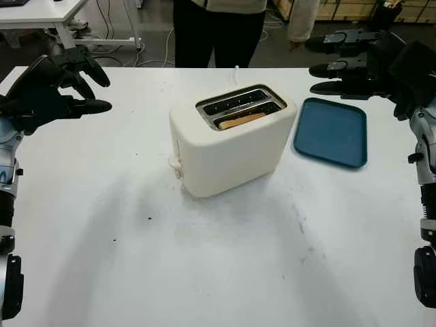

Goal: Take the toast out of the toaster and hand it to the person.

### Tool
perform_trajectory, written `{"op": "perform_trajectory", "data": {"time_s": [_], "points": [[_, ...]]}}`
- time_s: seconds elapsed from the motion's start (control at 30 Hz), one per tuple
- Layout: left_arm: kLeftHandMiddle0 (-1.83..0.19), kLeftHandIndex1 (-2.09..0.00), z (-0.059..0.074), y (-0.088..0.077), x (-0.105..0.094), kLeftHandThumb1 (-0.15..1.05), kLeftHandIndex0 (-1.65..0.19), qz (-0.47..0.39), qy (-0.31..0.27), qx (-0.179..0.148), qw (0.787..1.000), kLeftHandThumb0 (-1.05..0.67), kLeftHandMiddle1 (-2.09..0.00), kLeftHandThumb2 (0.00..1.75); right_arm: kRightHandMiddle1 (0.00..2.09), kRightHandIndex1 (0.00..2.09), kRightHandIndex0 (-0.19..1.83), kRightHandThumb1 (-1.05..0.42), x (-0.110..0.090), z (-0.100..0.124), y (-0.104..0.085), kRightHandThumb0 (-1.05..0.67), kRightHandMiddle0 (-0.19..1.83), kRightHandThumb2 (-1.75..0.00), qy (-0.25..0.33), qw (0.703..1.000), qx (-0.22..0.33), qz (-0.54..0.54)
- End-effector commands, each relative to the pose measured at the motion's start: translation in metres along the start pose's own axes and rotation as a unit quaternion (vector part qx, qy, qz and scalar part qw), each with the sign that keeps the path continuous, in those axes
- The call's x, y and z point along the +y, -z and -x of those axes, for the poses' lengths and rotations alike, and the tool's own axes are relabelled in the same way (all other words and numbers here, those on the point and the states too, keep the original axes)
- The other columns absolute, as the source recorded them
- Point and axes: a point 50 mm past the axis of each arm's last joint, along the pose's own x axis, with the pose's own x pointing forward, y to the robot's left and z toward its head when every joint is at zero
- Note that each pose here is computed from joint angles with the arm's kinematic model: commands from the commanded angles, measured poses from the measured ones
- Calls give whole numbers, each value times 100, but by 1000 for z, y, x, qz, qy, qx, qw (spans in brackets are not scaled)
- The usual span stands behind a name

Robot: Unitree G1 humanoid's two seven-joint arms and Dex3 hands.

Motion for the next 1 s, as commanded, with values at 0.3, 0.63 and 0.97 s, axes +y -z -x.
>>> {"op": "perform_trajectory", "data": {"time_s": [0.3, 0.63, 0.97], "points": [[-36, -152, -4, -6, 0, 92, -30, 3, 2, -15, 1000, -105, -157, 1, 0, 3, 71, -76, -3, 2, 0, -38, 64, 0, 2, 1000, -7, -1], [-37, -152, -5, -4, -1, 92, -31, 7, 4, -15, 1000, -105, -156, 2, 0, 3, 71, -75, 0, 1, -1, -39, 64, 0, 6, 1000, -8, -3], [-37, -150, -5, -2, -1, 92, -33, 7, -1, -10, 1000, -105, -156, 1, 0, 4, 71, -75, 0, 1, -2, -39, 64, 0, 8, 1000, -5, -5]]}}
